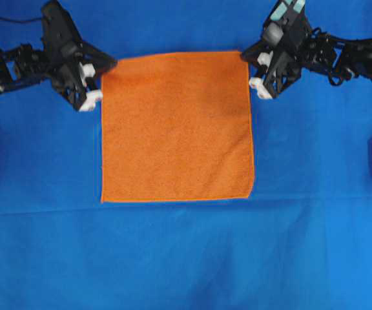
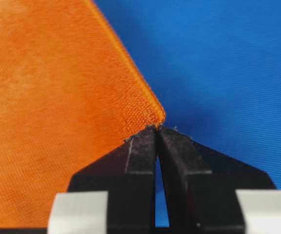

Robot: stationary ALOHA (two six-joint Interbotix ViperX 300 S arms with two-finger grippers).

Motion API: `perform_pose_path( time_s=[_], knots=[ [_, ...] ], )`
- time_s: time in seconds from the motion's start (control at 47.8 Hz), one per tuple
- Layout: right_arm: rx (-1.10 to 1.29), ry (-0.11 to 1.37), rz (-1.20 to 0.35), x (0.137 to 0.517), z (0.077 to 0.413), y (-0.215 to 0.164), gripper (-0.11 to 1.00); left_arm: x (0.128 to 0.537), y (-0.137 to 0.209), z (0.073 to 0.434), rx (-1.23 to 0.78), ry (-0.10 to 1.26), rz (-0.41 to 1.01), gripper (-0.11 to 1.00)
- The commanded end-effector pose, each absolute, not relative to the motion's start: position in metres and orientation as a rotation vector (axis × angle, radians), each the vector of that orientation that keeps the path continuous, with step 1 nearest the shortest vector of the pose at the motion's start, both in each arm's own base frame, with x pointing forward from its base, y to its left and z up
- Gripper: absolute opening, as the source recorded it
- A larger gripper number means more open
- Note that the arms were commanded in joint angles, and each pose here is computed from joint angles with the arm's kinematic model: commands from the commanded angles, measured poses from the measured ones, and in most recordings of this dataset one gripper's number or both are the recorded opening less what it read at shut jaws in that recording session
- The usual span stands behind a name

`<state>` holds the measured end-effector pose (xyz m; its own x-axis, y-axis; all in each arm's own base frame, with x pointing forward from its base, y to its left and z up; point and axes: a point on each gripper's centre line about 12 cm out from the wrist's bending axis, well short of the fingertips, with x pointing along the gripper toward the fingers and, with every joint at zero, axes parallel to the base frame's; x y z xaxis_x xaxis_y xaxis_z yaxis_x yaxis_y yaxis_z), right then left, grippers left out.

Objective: Fold the orange towel.
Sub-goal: 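Pull the top corners down toward the bottom edge with both grippers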

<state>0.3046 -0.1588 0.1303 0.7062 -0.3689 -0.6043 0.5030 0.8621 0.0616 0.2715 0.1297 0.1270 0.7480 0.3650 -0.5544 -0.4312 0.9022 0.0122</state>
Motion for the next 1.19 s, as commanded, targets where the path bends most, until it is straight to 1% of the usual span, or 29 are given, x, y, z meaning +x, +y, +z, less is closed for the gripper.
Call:
perform_pose_path(
  time_s=[0.0, 0.46, 0.607, 0.711, 0.921, 1.172],
  knots=[
    [0.217, 0.592, -0.456, 0.309, 0.143, -0.147, 0.02, 0.277, 0.115, 0.132, -0.1, 0.572, 0.386, 0.01],
    [0.246, 0.753, -0.229, 0.312, 0.132, -0.05, 0.02, 0.287, 0.012, 0.121, -0.035, 0.65, 0.052, 0.01],
    [0.259, 0.79, -0.153, 0.313, 0.129, -0.017, 0.02, 0.288, -0.021, 0.12, -0.054, 0.658, -0.038, 0.01],
    [0.269, 0.795, -0.116, 0.313, 0.129, 0.0, 0.02, 0.287, -0.041, 0.119, -0.089, 0.666, -0.083, 0.01],
    [0.303, 0.805, -0.089, 0.313, 0.128, 0.017, 0.02, 0.282, -0.062, 0.118, -0.128, 0.682, -0.132, 0.01],
    [0.324, 0.811, -0.079, 0.312, 0.127, 0.025, 0.02, 0.28, -0.069, 0.115, -0.119, 0.706, -0.152, 0.01]
  ],
)
